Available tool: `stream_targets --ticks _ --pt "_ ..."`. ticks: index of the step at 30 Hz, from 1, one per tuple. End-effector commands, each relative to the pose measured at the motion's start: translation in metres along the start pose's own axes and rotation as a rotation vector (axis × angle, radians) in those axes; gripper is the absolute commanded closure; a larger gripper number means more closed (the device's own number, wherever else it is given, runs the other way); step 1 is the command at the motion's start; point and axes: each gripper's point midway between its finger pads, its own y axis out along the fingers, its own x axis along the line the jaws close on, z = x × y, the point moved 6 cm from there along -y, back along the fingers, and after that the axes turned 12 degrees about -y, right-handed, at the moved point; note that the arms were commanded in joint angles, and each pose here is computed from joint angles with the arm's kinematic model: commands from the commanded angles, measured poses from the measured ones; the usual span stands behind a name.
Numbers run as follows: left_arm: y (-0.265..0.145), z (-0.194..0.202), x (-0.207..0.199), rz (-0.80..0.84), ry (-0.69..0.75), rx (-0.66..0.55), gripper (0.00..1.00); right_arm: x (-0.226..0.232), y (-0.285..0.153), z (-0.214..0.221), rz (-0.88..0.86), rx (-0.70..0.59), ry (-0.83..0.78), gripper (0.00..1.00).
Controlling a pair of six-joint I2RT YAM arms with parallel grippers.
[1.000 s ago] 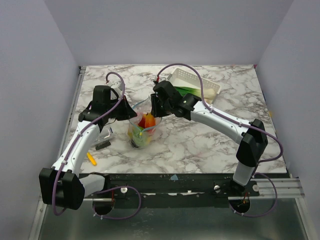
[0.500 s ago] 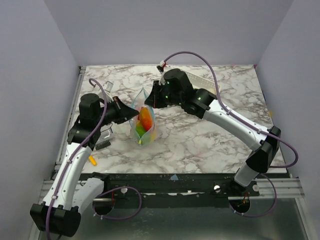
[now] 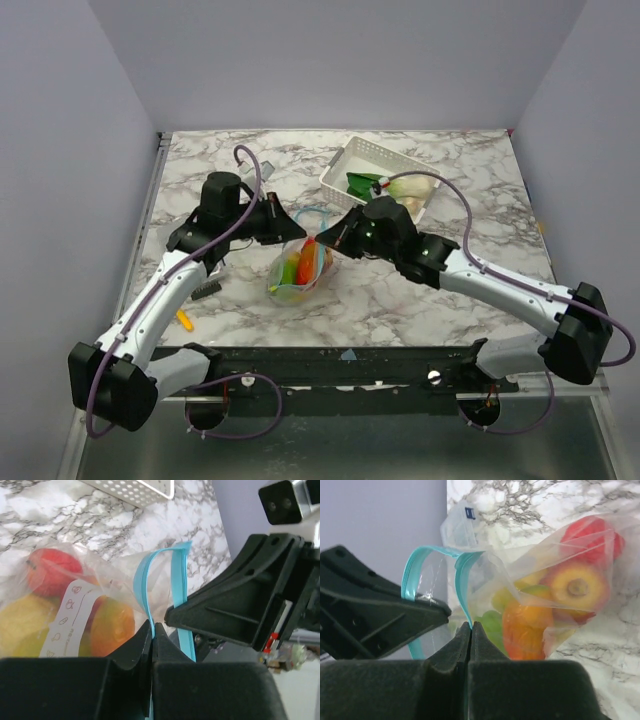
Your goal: Place the food in the zip-top bag and seal the zipper
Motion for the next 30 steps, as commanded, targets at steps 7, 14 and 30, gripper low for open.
stream_targets --ticks 7,14,30 --pt "-0.002 0.021 -0.028 0.064 0.416 0.038 0.50 0.017 -0.011 -0.036 -0.085 -0.257 0.390 0.99" --pt "-0.009 0.032 -0.024 0.005 0.582 0.033 0.23 0.021 -0.002 -0.035 -0.104 -0.235 0.464 0.99" --pt "-0.006 0.021 -0.007 -0.311 0.673 -0.043 0.95 -0.020 -0.012 -0.016 0.076 -0.203 0.256 0.83"
